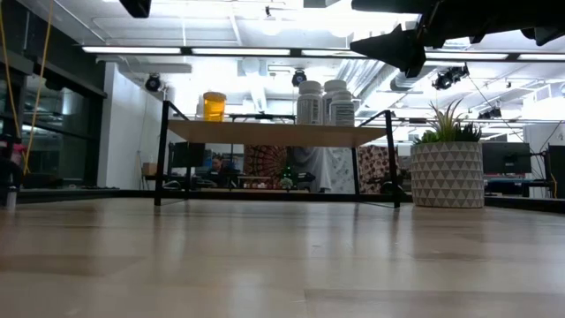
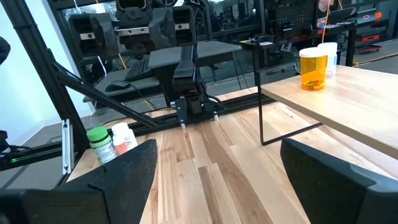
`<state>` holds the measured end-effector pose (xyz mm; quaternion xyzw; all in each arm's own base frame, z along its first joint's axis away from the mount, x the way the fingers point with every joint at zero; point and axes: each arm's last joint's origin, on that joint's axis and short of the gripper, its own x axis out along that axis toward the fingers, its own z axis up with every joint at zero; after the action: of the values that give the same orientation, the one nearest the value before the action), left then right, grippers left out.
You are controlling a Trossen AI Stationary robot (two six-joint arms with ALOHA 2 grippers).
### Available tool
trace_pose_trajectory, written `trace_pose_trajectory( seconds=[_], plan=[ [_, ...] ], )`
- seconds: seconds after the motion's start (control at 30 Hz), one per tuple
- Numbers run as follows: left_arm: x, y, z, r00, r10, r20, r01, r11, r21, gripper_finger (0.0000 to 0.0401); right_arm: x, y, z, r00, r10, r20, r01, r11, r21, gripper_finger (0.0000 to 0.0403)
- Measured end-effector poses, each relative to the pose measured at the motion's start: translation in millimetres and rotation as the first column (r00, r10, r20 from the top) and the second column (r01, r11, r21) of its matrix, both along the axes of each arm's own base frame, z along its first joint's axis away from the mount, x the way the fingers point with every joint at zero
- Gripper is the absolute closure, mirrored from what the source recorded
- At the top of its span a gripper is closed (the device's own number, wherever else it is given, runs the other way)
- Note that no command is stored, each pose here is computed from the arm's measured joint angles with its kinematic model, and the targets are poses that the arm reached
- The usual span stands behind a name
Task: Pick and place medicine bottles onto shelf by color
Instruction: Put the left transparent pill bottle on the shelf
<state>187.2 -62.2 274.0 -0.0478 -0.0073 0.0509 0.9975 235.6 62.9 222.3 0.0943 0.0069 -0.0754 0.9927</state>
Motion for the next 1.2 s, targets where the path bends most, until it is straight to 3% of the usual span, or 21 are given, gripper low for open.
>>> trace_pose_trajectory(
  seconds=[0.73,0.9,1.07,1.2],
  plan=[
    [-1,0,0,1.000,-0.010,-0.004,0.010,1.000,0.026,0.0158,0,0,0,1.000,0.003,0.008,-0.003,1.000,0.027,0.0071],
    [-1,0,0,1.000,-0.010,-0.004,0.010,1.000,0.026,0.0158,9,9,20,0.986,0.161,0.034,-0.164,0.979,0.124,0.0071],
    [-1,0,0,1.000,-0.009,-0.005,0.010,1.000,0.029,0.0158,16,36,47,0.941,0.284,-0.183,-0.254,0.952,0.170,0.0071],
    [-1,0,0,1.000,-0.009,-0.008,0.010,0.999,0.053,0.0158,5,55,68,0.854,0.268,-0.446,-0.112,0.932,0.344,0.0071]
  ],
)
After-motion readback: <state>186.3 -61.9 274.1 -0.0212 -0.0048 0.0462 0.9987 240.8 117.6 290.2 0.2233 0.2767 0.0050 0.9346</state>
